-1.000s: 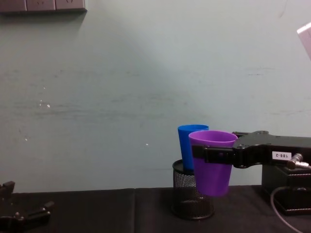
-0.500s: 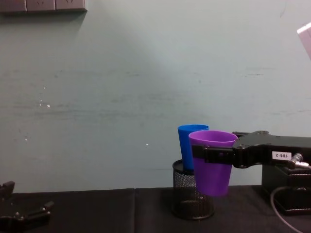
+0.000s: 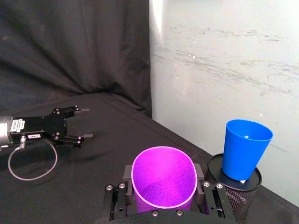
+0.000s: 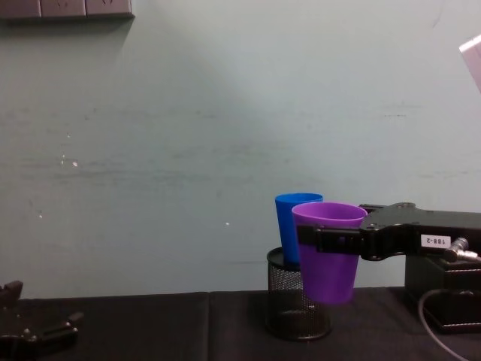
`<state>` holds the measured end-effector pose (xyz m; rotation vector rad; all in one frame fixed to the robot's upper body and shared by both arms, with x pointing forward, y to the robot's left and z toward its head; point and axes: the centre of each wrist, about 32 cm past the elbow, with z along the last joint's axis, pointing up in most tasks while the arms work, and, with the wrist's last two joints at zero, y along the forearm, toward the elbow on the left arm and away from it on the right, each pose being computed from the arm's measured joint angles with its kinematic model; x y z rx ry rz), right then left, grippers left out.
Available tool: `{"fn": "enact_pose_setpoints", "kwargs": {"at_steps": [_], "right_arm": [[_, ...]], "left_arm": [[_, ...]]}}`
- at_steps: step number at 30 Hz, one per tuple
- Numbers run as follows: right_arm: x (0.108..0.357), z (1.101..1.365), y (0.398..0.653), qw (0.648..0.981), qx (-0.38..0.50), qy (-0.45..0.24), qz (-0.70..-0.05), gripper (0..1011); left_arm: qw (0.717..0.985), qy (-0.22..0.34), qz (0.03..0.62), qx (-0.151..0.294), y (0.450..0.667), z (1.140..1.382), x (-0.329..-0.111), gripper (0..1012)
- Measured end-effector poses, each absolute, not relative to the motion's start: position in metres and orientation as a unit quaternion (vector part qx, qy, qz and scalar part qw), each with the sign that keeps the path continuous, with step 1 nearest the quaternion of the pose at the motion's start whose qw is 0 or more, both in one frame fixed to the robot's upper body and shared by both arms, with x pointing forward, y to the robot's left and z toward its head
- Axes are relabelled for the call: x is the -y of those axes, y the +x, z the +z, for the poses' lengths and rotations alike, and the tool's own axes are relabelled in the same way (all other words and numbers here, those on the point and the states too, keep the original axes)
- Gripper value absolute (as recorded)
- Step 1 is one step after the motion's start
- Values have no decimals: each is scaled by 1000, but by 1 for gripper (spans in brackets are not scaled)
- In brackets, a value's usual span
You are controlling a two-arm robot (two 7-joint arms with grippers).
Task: Pick up one cup with a gripper and tap it against the other cup.
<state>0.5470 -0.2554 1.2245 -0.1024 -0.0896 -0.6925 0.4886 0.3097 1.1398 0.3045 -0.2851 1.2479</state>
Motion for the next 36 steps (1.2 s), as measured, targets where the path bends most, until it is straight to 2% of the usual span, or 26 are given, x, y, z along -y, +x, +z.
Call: {"fn": "enact_pose_setpoints", "kwargs": {"at_steps": [36], "right_arm": [[255,1224,547,938,44,-50,-339,733]], "left_arm": [[791,141,580,132,489,1140,-310,1000]]}}
